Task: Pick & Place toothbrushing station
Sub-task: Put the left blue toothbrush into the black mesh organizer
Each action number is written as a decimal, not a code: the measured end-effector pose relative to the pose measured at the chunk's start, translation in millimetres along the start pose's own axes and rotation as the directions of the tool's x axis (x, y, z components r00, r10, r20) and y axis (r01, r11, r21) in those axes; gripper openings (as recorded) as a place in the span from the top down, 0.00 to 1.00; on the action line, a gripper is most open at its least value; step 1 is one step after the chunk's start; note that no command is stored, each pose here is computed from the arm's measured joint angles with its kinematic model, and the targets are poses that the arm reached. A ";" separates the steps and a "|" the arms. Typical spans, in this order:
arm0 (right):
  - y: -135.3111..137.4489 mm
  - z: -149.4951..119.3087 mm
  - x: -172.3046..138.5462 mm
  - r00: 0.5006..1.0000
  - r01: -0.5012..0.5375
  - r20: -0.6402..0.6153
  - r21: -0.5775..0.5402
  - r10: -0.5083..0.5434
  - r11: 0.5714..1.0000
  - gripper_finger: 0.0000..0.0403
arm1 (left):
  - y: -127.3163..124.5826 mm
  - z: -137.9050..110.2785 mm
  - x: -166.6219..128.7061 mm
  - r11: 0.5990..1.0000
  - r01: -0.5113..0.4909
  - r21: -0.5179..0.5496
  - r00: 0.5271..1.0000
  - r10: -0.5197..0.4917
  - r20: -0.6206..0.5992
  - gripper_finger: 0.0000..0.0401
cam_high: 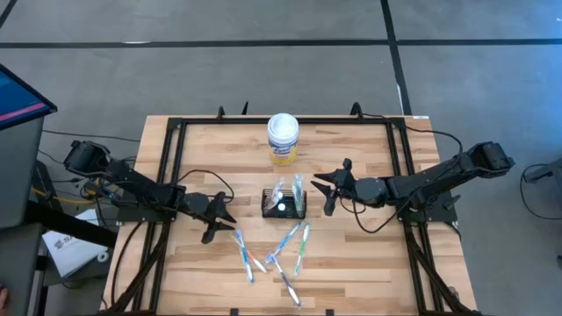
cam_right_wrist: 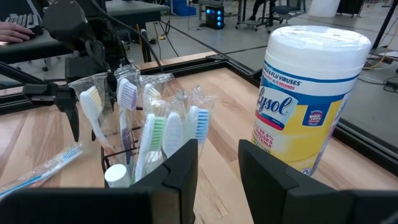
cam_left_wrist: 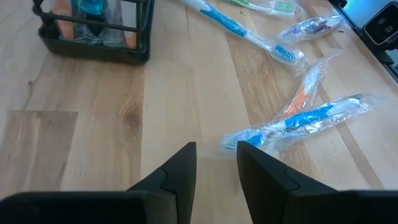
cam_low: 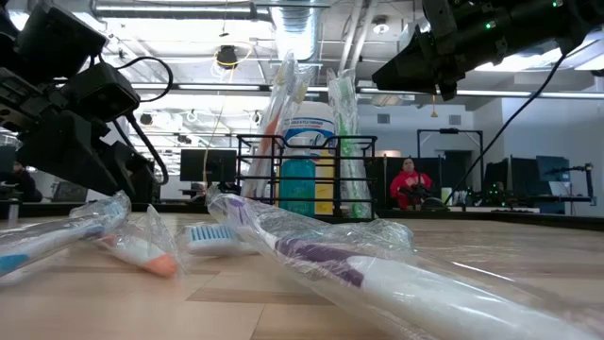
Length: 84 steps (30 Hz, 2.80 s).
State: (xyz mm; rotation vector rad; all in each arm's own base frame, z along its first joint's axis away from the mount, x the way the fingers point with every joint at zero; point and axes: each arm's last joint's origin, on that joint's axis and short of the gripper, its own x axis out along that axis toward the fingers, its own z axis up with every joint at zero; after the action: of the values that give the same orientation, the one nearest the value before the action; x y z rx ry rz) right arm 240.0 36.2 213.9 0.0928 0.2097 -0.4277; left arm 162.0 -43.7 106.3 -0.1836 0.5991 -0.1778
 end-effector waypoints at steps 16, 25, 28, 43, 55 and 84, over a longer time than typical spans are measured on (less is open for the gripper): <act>0.0 0.0 0.0 1.000 0.000 0.000 0.000 0.000 1.000 0.73 | -2.0 -10.0 12.6 1.000 0.003 0.014 0.999 -0.003 -0.044 0.73; 0.0 0.0 0.0 1.000 0.000 0.000 0.000 0.000 1.000 0.73 | -3.4 -5.4 15.4 1.000 0.021 0.009 1.000 -0.021 0.018 0.94; 0.0 0.0 0.1 1.000 0.000 0.000 0.000 0.000 1.000 0.73 | -3.4 -4.9 15.4 0.999 0.023 -0.026 0.999 -0.022 0.023 0.99; 0.0 0.0 0.0 1.000 0.000 0.000 0.000 0.000 1.000 0.73 | -4.8 -5.6 15.3 0.948 0.072 -0.309 0.997 -0.074 0.005 0.81; 0.0 0.1 0.0 1.000 0.000 0.000 0.000 0.000 1.000 0.73 | -6.3 -5.8 15.1 0.878 0.106 -0.467 0.992 -0.124 -0.007 0.75; 0.1 0.1 0.0 1.000 -0.001 0.001 0.001 0.001 1.000 0.73 | -2.3 -2.5 16.9 0.750 -0.008 -0.662 0.999 0.041 0.034 0.73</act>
State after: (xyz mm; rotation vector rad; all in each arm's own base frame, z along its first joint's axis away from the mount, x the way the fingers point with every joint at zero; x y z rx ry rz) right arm 240.0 36.3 214.0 0.0938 0.2082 -0.4272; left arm 174.0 -50.0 95.7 -0.8753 0.5986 0.0774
